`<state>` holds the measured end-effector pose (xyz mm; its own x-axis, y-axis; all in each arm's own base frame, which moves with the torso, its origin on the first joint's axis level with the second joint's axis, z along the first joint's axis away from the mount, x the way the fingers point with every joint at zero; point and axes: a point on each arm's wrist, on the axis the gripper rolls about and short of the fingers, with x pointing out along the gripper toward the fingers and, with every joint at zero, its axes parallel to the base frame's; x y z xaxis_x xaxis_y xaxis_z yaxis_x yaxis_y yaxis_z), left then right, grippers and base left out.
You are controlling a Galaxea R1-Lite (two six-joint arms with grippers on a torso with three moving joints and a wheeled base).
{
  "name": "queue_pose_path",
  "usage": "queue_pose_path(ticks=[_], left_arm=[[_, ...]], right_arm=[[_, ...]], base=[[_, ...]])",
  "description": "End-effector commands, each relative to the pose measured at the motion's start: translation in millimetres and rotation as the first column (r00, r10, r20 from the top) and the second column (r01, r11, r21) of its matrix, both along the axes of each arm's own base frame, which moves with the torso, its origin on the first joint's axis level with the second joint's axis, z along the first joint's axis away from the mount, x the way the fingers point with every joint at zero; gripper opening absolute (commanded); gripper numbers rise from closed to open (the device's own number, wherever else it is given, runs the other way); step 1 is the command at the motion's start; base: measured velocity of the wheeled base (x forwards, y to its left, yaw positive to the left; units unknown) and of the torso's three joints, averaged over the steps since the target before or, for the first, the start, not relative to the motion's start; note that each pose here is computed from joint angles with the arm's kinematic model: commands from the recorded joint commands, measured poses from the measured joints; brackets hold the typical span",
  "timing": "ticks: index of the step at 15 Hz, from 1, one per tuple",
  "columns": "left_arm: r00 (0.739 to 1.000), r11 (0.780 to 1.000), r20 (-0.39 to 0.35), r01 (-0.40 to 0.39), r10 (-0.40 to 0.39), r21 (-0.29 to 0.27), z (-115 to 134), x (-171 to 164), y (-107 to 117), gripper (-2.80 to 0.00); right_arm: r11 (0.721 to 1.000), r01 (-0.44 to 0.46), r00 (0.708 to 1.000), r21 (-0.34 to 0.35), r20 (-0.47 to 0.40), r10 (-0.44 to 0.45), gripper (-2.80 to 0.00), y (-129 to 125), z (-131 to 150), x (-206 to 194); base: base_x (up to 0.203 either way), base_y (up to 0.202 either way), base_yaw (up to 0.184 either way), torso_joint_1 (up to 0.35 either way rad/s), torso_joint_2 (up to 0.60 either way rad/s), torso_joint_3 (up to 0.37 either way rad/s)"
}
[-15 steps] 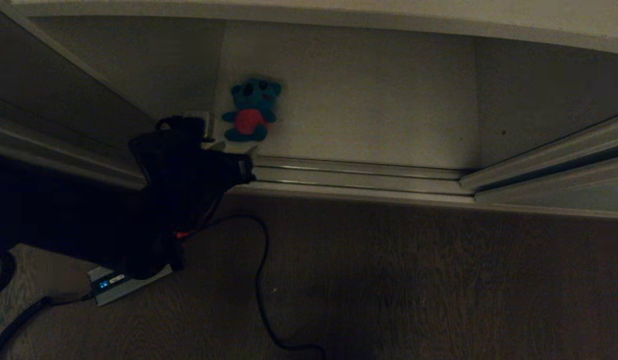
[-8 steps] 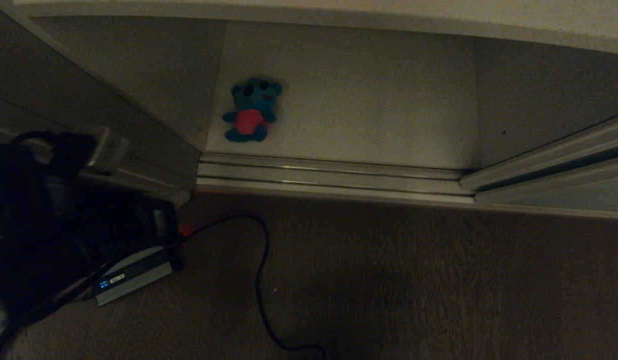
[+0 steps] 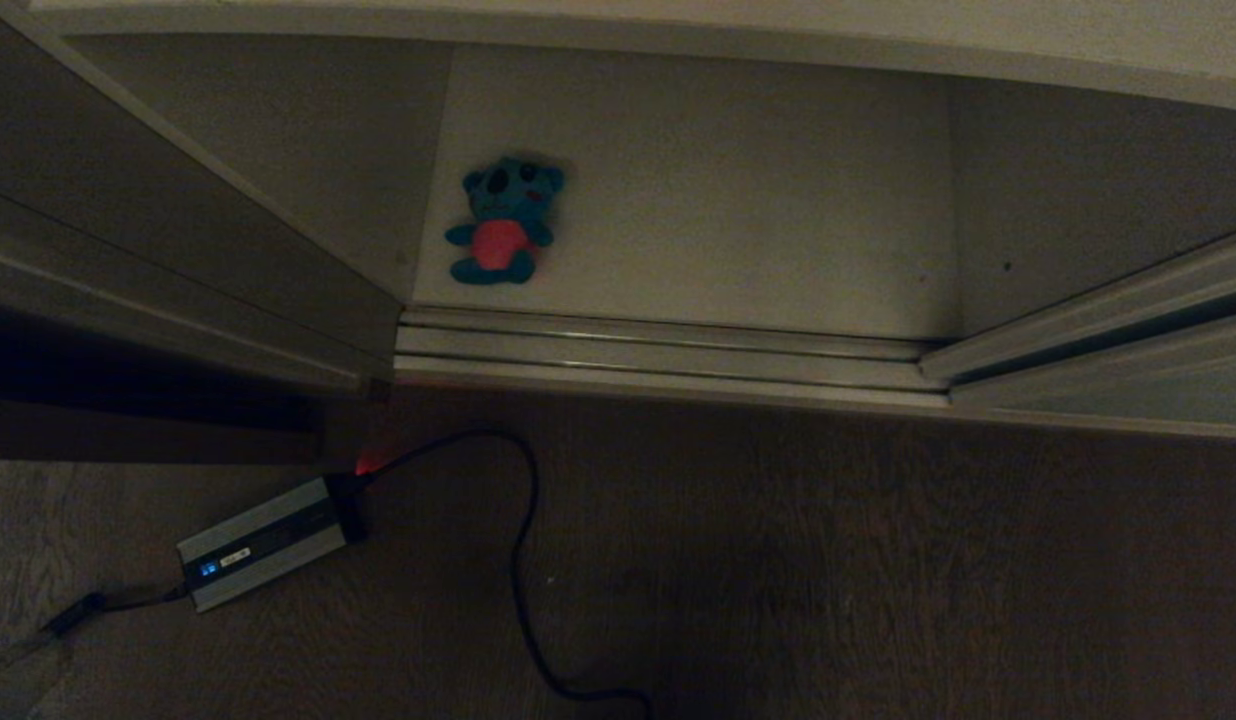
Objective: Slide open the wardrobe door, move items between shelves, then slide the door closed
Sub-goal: Place the blue doll on the lower shelf, then place the pink doll on the lower shelf
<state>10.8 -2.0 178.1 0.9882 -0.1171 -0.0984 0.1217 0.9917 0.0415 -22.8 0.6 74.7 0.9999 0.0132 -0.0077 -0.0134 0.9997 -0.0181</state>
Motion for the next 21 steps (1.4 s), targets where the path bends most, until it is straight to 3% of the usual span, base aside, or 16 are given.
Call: queue_pose_path(ticks=[1,5,7,17,21], left_arm=[[0.997,1.000,0.079,-0.025,0.025,0.002,-36,-29,0,-2.80],[0.992,0.998,0.113,-0.058,0.057,0.012,-80,-40,1,-2.80],[0.993,0.995,0.068,-0.095,0.093,0.021,-101,-36,1,-2.80],[0.993,0.995,0.062,-0.098,0.097,0.016,-103,-35,2,-2.80],[0.993,0.994,0.067,-0.101,0.098,0.039,-103,-35,2,-2.80]], right_arm=[[1.000,-0.001,1.000,0.000,-0.003,0.001,-2.80,0,-1,0],[1.000,-0.001,1.000,0.000,-0.003,0.001,-2.80,0,-1,0],[1.000,-0.001,1.000,0.000,-0.004,0.001,-2.80,0,-1,0],[1.000,-0.001,1.000,0.000,-0.003,0.001,-2.80,0,-1,0],[1.000,-0.001,1.000,0.000,-0.003,0.001,-2.80,0,-1,0]], base=[[0.000,0.000,0.000,0.000,0.00,0.000],[0.000,0.000,0.000,0.000,0.00,0.000],[0.000,0.000,0.000,0.000,0.00,0.000],[0.000,0.000,0.000,0.003,0.00,0.153],[0.000,0.000,0.000,0.002,0.00,0.203]])
